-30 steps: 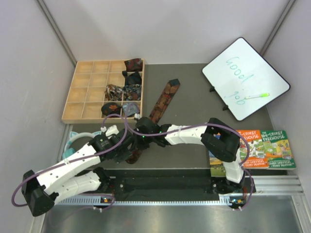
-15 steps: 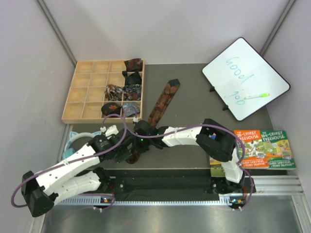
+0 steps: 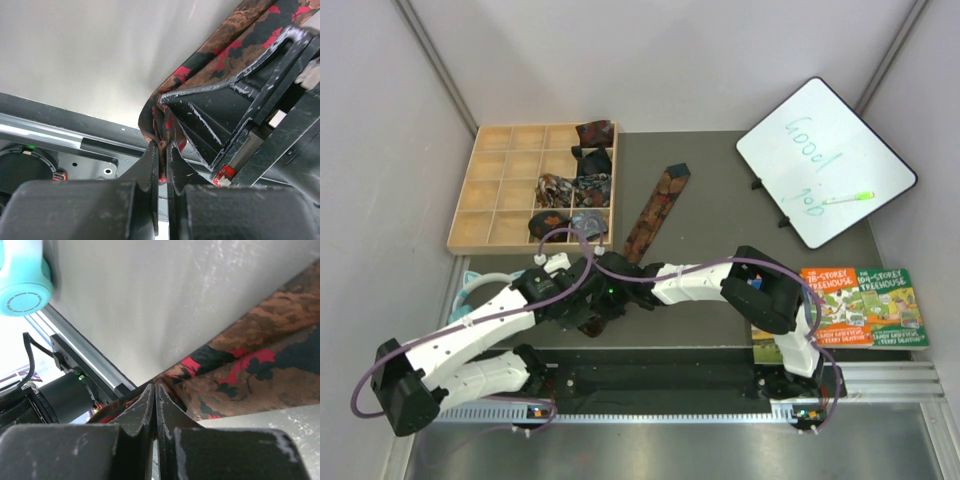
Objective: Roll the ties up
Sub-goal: Roll the tie at the center of the board.
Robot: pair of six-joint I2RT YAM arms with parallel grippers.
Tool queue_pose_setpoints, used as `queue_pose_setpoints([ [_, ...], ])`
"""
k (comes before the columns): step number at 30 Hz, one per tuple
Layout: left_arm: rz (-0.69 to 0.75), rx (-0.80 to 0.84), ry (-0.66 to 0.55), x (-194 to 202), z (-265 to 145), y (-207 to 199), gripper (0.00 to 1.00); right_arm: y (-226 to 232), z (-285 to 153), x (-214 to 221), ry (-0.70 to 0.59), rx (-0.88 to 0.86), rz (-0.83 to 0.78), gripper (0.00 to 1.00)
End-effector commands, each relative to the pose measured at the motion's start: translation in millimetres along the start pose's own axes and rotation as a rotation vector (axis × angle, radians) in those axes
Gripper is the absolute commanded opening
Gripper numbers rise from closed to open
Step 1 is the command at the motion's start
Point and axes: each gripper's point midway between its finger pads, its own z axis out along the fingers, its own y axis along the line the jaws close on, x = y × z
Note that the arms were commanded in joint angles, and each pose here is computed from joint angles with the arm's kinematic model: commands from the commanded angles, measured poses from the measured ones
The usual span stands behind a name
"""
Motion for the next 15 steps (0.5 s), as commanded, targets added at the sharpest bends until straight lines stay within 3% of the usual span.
queue_pose_setpoints([
  [1,0.024,0.025,-0.069,-24.0,-6.2,-16.7,0.03,10.5,2.3,13.9,0.035,0.002,0.004,0.0],
  [15,0.069,0.028,-0.026,-32.8,8.5,-35.9,0.01,-8.6,-4.6,-0.2,0.038,0.077,0.044,0.02],
])
